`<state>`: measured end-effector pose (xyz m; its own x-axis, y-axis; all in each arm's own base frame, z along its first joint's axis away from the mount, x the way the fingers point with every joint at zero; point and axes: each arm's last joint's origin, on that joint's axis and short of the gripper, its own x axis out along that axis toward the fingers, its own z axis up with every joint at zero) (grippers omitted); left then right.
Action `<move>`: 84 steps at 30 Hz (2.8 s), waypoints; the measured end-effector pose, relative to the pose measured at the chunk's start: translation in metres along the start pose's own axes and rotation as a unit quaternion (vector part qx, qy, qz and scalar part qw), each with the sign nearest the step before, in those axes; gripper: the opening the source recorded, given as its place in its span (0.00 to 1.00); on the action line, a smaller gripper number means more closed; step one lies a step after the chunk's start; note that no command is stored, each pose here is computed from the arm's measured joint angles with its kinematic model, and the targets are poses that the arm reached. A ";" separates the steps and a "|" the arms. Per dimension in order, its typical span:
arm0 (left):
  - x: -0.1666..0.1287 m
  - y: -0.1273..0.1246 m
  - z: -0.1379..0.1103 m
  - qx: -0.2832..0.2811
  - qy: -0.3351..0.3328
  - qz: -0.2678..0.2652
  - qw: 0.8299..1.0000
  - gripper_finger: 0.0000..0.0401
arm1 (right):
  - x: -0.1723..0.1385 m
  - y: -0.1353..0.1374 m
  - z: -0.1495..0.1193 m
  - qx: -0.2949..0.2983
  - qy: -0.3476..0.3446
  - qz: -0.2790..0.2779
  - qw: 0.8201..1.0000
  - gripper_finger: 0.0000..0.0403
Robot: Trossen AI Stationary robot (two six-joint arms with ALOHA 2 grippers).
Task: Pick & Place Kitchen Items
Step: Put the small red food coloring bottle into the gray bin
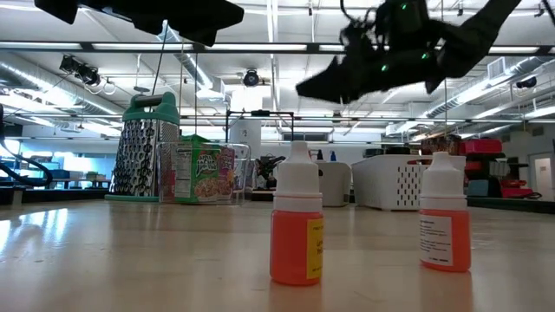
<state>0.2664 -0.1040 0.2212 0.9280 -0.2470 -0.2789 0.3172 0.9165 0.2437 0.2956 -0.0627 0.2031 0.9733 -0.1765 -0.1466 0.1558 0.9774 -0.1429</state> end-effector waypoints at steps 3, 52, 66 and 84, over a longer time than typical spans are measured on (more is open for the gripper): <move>0.000 0.000 0.000 0.000 -0.002 0.001 1.000 0.38 | -0.012 0.018 0.014 -0.017 -0.007 0.103 0.995 0.48; -0.039 0.067 -0.002 -0.205 0.037 0.095 0.973 0.38 | -0.084 0.165 0.019 0.000 0.112 0.426 0.898 0.44; -0.041 0.072 -0.003 -0.258 0.033 0.181 0.948 0.38 | -0.121 0.239 -0.038 -0.055 0.261 0.469 0.842 0.56; -0.040 0.071 -0.003 -0.262 0.032 0.166 0.950 0.38 | -0.119 0.293 -0.084 -0.194 0.237 0.461 0.833 0.52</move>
<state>0.2509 -0.0285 0.2469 0.9409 0.0868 -0.3275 -0.1468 0.9756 -0.1631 0.2113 0.2348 0.0969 0.4592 0.5116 -0.7262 -0.7760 0.6289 -0.0477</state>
